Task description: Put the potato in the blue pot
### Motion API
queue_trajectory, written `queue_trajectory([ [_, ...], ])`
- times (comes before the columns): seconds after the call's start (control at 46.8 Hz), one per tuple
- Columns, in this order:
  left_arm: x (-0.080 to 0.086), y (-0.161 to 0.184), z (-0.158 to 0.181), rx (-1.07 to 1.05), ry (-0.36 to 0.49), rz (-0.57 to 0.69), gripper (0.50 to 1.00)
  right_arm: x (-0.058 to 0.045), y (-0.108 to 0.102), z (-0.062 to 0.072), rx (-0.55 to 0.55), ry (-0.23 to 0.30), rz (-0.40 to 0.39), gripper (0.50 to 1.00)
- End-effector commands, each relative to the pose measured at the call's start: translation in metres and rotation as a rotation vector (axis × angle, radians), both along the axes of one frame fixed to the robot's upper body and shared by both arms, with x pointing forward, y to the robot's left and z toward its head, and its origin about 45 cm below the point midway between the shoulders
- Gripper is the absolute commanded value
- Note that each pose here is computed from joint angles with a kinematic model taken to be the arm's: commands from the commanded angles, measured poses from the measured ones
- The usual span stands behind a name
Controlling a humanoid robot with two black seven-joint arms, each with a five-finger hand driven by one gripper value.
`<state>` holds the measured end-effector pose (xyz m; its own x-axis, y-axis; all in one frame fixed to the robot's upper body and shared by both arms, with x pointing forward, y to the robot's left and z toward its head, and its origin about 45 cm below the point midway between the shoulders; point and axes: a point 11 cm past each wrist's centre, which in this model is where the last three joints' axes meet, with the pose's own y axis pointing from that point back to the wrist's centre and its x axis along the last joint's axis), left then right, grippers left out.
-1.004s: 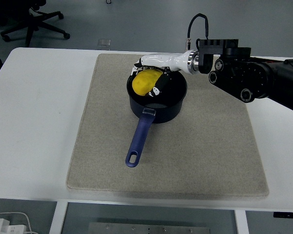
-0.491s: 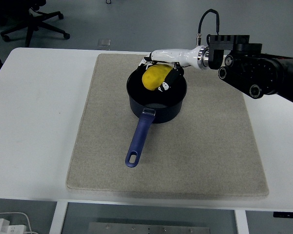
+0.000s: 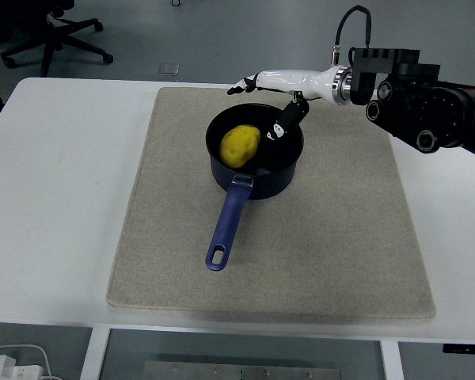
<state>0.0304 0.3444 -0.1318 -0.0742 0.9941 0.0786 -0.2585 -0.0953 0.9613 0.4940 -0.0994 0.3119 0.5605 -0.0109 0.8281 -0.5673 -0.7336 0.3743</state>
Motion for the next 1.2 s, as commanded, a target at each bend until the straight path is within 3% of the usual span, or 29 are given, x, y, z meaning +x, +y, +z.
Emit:
queue_trajectory([
  [0.0,0.000,0.000,0.000,0.000,0.000,0.000,0.994,0.004,-0.011,0.008,0.001,-0.014,-0.019,0.921],
  [0.128,0.000,0.000,0.000,0.000,0.000,0.000,0.994,0.013,-0.027,0.030,0.055,-0.030,-0.072,0.921],
  [0.321,0.000,0.000,0.000,0.000,0.000,0.000,0.996,0.023,-0.065,0.048,0.235,0.047,-0.206,0.921],
  [0.449,0.000,0.000,0.000,0.000,0.000,0.000,0.994,0.028,-0.093,0.053,0.370,0.092,-0.301,0.921],
  [0.577,0.000,0.000,0.000,0.000,0.000,0.000,0.994,0.029,-0.122,0.039,0.526,0.167,-0.411,0.921],
  [0.705,0.000,0.000,0.000,0.000,0.000,0.000,0.994,0.029,-0.145,0.036,0.620,0.193,-0.485,0.921],
  [0.833,0.000,0.000,0.000,0.000,0.000,0.000,0.996,0.027,-0.164,0.019,0.737,0.244,-0.577,0.921],
  [0.983,0.000,0.000,0.000,0.000,0.000,0.000,0.994,0.021,-0.192,-0.012,0.893,0.340,-0.731,0.921],
  [1.068,0.000,0.000,0.000,0.000,0.000,0.000,0.996,0.018,-0.202,-0.022,0.948,0.368,-0.777,0.921],
  [1.175,0.000,0.000,0.000,0.000,0.000,0.000,0.996,0.016,-0.212,-0.025,1.036,0.386,-0.814,0.921],
])
